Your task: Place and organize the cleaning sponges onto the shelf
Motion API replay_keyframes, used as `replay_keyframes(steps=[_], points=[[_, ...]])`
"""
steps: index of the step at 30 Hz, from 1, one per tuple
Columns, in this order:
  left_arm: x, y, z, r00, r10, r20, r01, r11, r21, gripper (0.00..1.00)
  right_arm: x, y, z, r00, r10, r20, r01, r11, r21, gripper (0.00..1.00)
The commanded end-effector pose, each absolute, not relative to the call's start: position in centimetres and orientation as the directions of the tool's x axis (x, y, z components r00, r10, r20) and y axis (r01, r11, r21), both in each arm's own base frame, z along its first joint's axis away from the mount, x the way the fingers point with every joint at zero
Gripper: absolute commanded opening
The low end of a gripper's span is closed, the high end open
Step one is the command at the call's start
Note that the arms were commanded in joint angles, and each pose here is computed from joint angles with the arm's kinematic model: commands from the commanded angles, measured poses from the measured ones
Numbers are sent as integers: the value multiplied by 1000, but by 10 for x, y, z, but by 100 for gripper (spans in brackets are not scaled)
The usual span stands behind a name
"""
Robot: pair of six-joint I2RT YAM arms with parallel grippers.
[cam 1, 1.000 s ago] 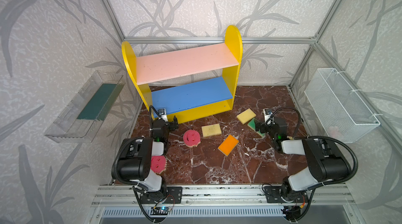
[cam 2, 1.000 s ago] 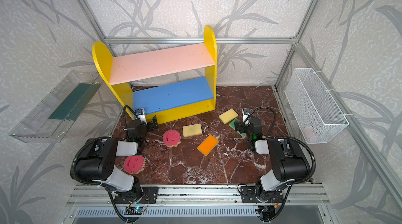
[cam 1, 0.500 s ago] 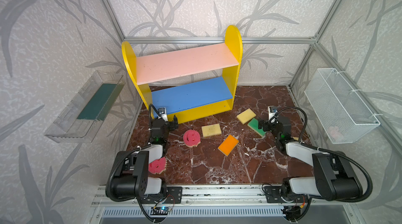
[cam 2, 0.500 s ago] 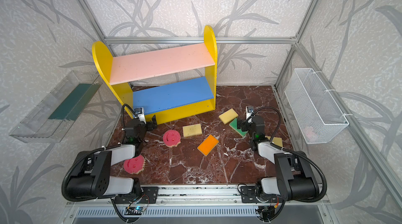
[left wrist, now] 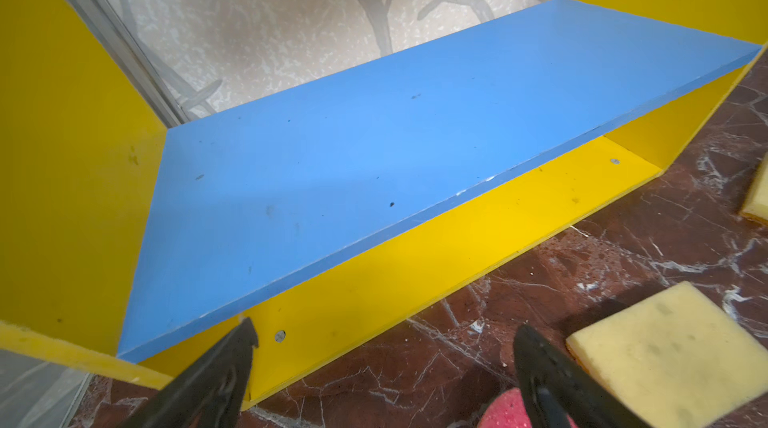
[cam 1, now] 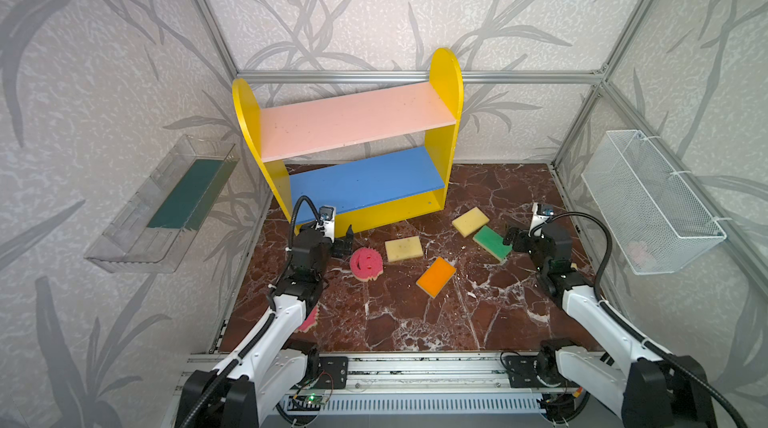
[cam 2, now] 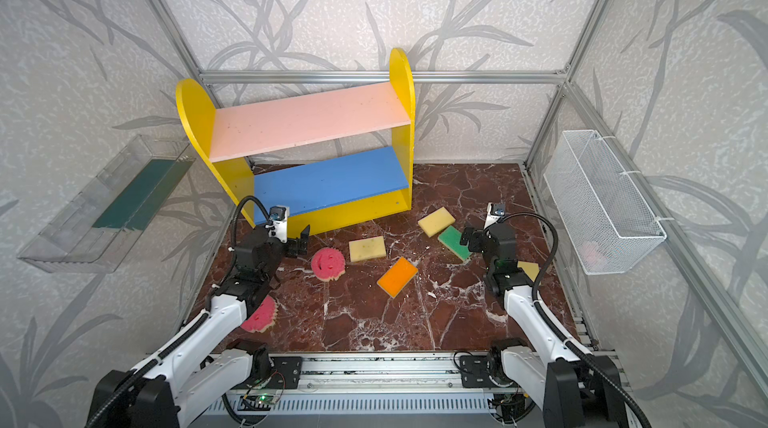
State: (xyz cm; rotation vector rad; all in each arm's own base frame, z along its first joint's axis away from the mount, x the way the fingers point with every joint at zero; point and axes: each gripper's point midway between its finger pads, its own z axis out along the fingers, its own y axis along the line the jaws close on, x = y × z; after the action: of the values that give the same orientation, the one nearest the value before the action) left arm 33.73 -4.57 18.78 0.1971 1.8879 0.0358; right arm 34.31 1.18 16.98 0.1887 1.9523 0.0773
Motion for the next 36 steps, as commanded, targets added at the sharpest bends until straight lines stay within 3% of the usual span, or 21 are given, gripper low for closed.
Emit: replay_keyframes(steps=[1,9,15,18,23,28,29,30,36], points=[[326,-56,197,-362,175,-916,152,980,127,98,324,9,170,-426,272,-863,157,962,226,99],[307,-117,219,-368,185,-911,242,965,98,98,285,34,171,-502,329,-800,59,936,347,99],[297,-129,189,-516,37,-856,164,985,-57,73,267,58,162,-553,320,-769,-24,917,399,97],[286,-128,181,-503,-10,-864,112,991,-77,73,261,75,161,-574,282,-769,-76,917,392,92],[268,-115,161,-537,-112,-836,15,990,-142,74,255,107,154,-630,159,-760,-171,926,336,91],[261,-136,146,-637,-79,-767,89,980,-175,75,255,131,141,-689,111,-716,-225,906,358,88],[262,-141,146,-645,-62,-761,108,979,-171,91,254,135,138,-700,97,-708,-236,904,356,88],[262,-147,148,-649,-40,-760,130,978,-162,99,253,139,136,-706,80,-703,-249,902,352,88],[272,-179,152,-615,135,-777,284,957,-58,99,252,157,125,-736,5,-677,-300,894,333,90]])
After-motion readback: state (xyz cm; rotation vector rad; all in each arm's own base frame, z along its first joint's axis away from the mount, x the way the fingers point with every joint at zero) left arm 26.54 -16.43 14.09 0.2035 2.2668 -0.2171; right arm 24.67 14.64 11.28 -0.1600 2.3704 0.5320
